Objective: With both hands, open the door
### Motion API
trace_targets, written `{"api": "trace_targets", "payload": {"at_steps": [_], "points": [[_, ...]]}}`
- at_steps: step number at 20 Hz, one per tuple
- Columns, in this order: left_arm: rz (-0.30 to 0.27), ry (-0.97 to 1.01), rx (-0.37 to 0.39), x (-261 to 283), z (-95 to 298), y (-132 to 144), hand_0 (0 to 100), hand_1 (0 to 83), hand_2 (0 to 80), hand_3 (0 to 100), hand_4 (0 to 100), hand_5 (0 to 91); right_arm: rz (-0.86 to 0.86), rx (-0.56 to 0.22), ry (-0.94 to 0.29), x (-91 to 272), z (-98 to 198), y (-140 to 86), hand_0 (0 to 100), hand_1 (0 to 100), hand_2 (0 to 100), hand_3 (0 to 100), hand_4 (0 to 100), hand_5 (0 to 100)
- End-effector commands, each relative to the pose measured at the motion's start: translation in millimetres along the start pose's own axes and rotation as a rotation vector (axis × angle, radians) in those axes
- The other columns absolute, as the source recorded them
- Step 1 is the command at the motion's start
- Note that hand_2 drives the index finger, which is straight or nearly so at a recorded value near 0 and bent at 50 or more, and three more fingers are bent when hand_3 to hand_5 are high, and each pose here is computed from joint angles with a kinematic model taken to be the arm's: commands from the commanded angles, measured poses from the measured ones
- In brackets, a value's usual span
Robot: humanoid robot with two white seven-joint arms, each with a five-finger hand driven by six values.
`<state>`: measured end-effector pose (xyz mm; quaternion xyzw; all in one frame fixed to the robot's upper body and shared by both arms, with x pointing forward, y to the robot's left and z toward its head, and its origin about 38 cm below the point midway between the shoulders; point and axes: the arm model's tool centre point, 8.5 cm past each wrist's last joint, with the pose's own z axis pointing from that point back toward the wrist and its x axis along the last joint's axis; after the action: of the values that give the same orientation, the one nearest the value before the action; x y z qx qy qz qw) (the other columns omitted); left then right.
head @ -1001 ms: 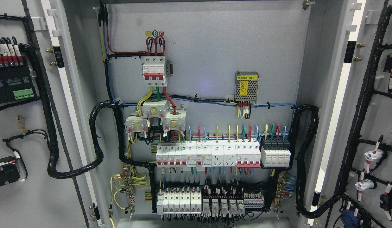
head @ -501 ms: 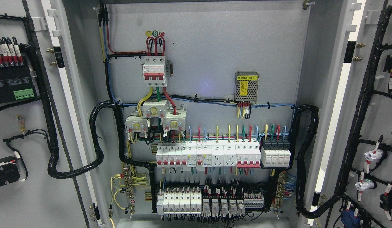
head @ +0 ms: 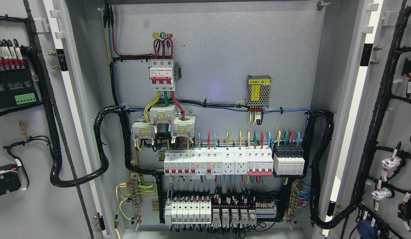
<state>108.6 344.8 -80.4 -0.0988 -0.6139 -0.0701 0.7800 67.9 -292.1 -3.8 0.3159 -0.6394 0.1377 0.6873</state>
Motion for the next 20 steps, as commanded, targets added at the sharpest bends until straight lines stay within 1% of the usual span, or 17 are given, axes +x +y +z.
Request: {"api": "trace_targets", "payload": {"at_steps": [1, 3, 6, 8, 10, 12, 16, 20], "points": [[0.047, 0.355, -0.003, -97.2, 73.2, -30.8, 0, 0.0, 0.0, 0, 4, 0.0, -0.187, -0.103, 0.22, -82.0, 52.0, 39.9, 0, 0, 0, 0, 0, 0], [0.046, 0.401, 0.014, -110.6, 78.2, -32.9, 0, 0.0, 0.0, 0, 4, 0.0, -0.216, -0.139, 0.271, -99.1, 65.1, 44.3, 0, 0, 0, 0, 0, 0], [0.033, 0.492, 0.048, -133.2, 87.3, -31.9, 0, 0.0, 0.0, 0, 4, 0.0, -0.241, -0.195, 0.33, -123.3, 75.3, 43.3, 0, 0, 0, 0, 0, 0], [0.04, 0.537, 0.07, -144.3, 91.0, -35.0, 0, 0.0, 0.0, 0, 4, 0.0, -0.267, -0.236, 0.364, -138.7, 81.6, 43.9, 0, 0, 0, 0, 0, 0], [0.043, 0.566, 0.077, -150.1, 94.8, -36.3, 0, 0.0, 0.0, 0, 4, 0.0, -0.293, -0.273, 0.395, -152.7, 86.4, 45.5, 0, 0, 0, 0, 0, 0], [0.058, 0.593, 0.086, -157.4, 95.4, -44.5, 0, 0.0, 0.0, 0, 4, 0.0, -0.317, -0.311, 0.416, -164.9, 88.0, 47.0, 0, 0, 0, 0, 0, 0], [0.069, 0.687, 0.128, -173.2, 99.4, -49.9, 0, 0.0, 0.0, 0, 4, 0.0, -0.359, -0.414, 0.457, -187.3, 89.6, 41.9, 0, 0, 0, 0, 0, 0], [0.094, 0.73, 0.127, -180.2, 93.7, -62.0, 0, 0.0, 0.0, 0, 4, 0.0, -0.404, -0.464, 0.522, -205.4, 96.9, 44.5, 0, 0, 0, 0, 0, 0]]}}
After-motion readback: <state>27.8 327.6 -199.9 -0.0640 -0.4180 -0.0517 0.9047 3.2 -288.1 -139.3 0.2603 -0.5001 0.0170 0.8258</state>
